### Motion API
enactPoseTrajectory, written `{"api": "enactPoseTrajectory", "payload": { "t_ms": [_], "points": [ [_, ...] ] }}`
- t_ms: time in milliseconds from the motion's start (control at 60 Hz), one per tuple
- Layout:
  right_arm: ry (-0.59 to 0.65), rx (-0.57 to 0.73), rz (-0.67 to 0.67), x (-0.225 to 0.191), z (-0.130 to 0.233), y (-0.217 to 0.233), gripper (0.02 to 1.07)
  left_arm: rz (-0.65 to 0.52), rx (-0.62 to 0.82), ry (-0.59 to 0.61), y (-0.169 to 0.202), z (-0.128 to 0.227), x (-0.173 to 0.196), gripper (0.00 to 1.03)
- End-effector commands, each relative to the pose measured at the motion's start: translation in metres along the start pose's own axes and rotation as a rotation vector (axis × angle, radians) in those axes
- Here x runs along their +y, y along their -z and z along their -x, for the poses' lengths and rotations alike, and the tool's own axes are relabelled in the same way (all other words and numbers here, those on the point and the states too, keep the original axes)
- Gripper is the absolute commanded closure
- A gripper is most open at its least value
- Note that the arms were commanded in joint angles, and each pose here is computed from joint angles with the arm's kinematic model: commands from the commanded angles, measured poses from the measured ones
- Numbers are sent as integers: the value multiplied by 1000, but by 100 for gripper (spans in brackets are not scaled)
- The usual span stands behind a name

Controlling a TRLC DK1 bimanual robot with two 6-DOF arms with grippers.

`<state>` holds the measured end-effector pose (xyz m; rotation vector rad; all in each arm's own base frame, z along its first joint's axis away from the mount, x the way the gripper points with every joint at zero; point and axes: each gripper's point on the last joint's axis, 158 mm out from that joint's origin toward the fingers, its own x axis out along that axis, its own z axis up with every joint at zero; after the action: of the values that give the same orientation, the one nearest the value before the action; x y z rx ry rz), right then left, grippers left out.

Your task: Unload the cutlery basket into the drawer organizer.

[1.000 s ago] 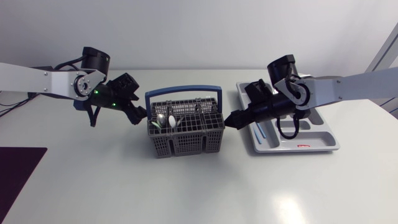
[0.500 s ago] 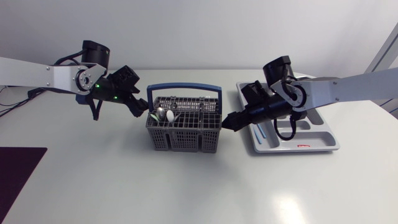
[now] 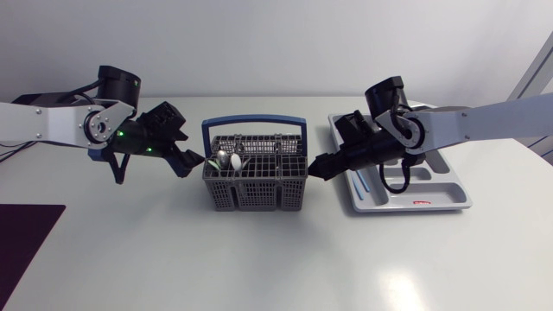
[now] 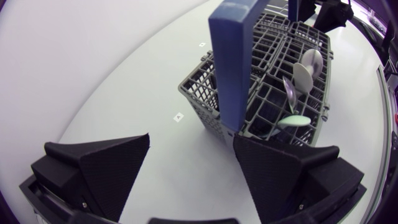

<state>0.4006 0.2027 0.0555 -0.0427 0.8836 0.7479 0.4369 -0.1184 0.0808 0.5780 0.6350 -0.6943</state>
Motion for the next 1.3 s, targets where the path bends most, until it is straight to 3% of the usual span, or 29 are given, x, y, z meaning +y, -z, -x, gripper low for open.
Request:
{"api": "enactPoseTrajectory", "payload": {
  "t_ms": [0, 650, 867, 1017, 1150, 1283],
  "points": [
    [-33, -32, 0, 16, 2, -7, 22, 3, -31, 57, -7, 9, -26, 5],
    [-18, -30, 9, 27, 13, 7, 21, -5, -27, 74, -2, 14, -42, 5],
    [68, -28, 10, 1, 19, 13, 18, 13, -30, 13, 4, 25, -14, 5],
    [93, -64, 38, -4, 41, 11, 13, -8, -78, -27, -3, 63, 8, 5],
    [107, -100, 93, 7, 64, 11, 9, -140, -136, -45, -17, 100, -4, 5],
    [118, -138, 168, 19, 85, 12, 7, -359, -201, -58, -31, 120, -38, 5]
  ]
}}
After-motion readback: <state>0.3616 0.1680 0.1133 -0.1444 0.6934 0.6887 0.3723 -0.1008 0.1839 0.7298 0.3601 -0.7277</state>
